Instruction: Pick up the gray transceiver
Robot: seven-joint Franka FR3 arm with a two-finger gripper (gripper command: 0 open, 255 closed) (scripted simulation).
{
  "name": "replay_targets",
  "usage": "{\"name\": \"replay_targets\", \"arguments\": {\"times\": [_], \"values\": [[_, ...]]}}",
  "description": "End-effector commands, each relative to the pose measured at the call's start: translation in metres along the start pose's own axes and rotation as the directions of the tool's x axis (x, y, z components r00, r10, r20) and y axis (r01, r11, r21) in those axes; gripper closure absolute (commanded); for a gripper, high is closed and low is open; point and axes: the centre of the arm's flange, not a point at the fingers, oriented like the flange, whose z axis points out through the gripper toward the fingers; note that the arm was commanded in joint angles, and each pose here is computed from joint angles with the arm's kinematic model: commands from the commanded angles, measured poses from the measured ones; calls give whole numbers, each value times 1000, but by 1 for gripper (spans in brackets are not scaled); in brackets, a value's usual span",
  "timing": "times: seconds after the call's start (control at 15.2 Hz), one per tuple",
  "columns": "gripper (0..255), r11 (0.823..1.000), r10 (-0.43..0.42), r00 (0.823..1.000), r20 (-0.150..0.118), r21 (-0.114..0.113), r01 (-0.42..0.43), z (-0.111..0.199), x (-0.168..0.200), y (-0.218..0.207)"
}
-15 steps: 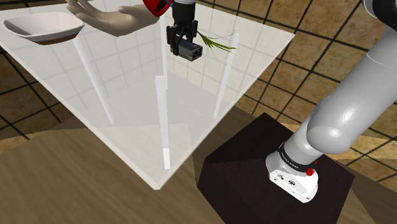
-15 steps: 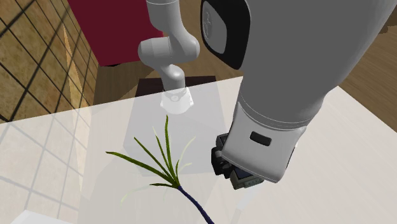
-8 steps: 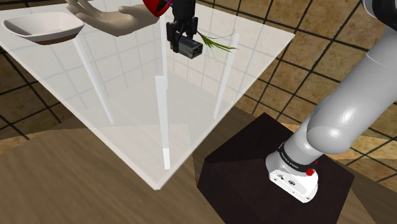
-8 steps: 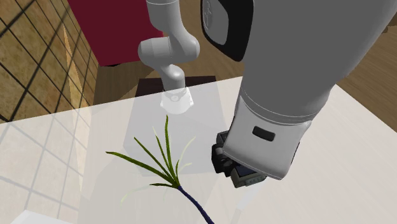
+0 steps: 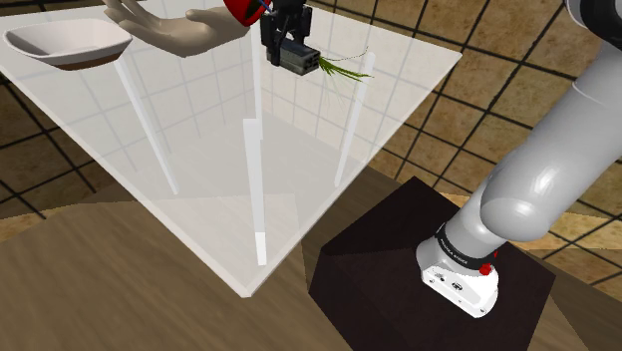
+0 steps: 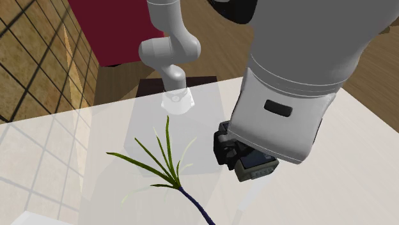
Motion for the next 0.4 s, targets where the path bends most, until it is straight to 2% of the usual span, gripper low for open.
{"name": "replay_targets", "arguments": {"times": [0.0,0.33], "values": [[255,1000,0,1000,0,0,0,-12,-1,-1],[255,1000,0,1000,0,0,0,-29,-1,-1]]}}
